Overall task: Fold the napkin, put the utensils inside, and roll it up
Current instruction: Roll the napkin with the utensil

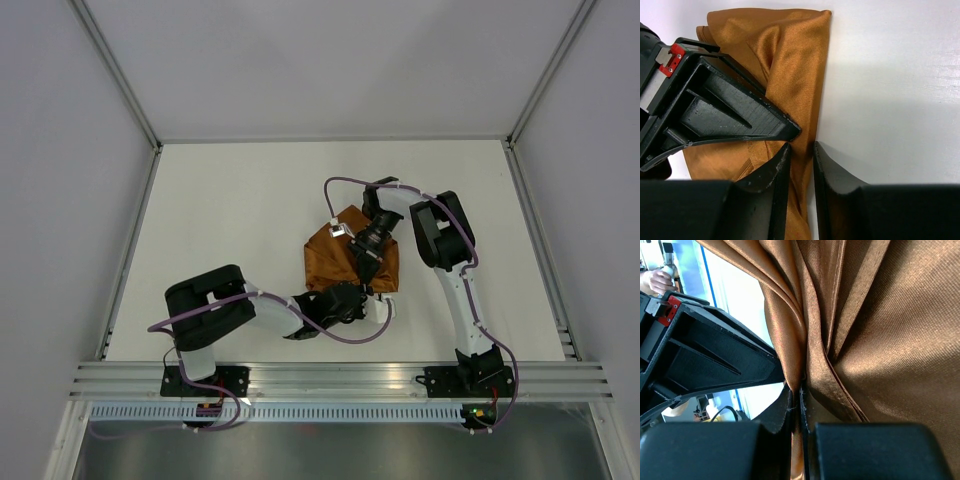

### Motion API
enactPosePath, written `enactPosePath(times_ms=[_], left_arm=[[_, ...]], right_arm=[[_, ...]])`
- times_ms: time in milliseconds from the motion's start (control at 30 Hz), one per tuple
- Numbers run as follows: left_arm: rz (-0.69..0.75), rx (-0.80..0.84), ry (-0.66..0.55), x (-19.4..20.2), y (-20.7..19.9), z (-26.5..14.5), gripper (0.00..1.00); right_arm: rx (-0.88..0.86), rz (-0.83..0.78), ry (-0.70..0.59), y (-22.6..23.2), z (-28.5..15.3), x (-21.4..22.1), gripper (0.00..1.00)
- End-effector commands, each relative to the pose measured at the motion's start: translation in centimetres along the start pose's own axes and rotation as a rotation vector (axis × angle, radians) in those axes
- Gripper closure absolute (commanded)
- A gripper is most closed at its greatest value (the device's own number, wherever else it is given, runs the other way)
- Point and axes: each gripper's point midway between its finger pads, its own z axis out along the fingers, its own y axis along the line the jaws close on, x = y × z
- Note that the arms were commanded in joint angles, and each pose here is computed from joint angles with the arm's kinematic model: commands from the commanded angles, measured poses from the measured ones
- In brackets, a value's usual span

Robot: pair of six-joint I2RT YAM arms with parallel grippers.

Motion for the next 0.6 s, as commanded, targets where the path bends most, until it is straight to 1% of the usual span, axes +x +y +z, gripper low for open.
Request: enactPosePath(times_ms=[0, 33, 100, 133, 167, 200, 233, 300, 367, 400, 467, 500, 567], left_arm=[[0.081, 0.03, 0.163, 4.0, -0.6, 0.1, 0.72], [0.082, 0.037, 0.167, 4.0, -0.8, 0.1, 0.76], [0.079, 0.043, 0.182, 4.2, -0.8, 0.2, 0.81], [0.079, 0.046, 0.185, 4.2, -0.9, 0.2, 0.87], [0.077, 0.048, 0.187, 4.2, -0.9, 0.3, 0.89], [0.069, 0.054, 0.19, 4.1, -1.0, 0.3, 0.95], [0.069, 0.068, 0.188, 4.1, -1.2, 0.3, 0.98], [0.05, 0.069, 0.178, 3.5, -1.0, 0.4, 0.98], [0.036, 0.099, 0.179, 3.2, -1.3, 0.3, 0.98], [0.03, 0.103, 0.173, 2.9, -1.2, 0.2, 0.98], [0.013, 0.121, 0.175, 2.7, -1.4, 0.1, 0.98], [0.006, 0.127, 0.173, 2.5, -1.3, 0.1, 0.98], [-0.015, 0.149, 0.183, 2.6, -1.5, -0.1, 0.98]], right_arm=[[0.079, -0.115, 0.094, -4.4, 0.9, 1.6, 0.95], [0.074, -0.111, 0.096, -4.3, 0.9, 1.7, 0.95], [0.07, -0.112, 0.098, -4.3, 1.0, 1.8, 0.95], [0.066, -0.113, 0.099, -4.3, 1.1, 1.8, 0.95], [0.064, -0.116, 0.1, -4.2, 1.0, 1.8, 0.95], [0.061, -0.114, 0.101, -4.2, 1.0, 1.9, 0.94], [0.057, -0.113, 0.1, -4.1, 1.1, 2.0, 0.93], [0.058, -0.12, 0.098, -4.0, 1.0, 1.9, 0.9], [0.06, -0.123, 0.092, -3.8, 0.9, 1.7, 0.8], [0.068, -0.131, 0.085, -3.6, 0.6, 1.4, 0.71], [0.074, -0.141, 0.057, -3.3, 0.3, 0.9, 0.63], [0.086, -0.156, 0.042, -2.9, -0.2, 0.4, 0.57], [0.097, -0.165, 0.013, -2.5, -0.9, -0.3, 0.52]])
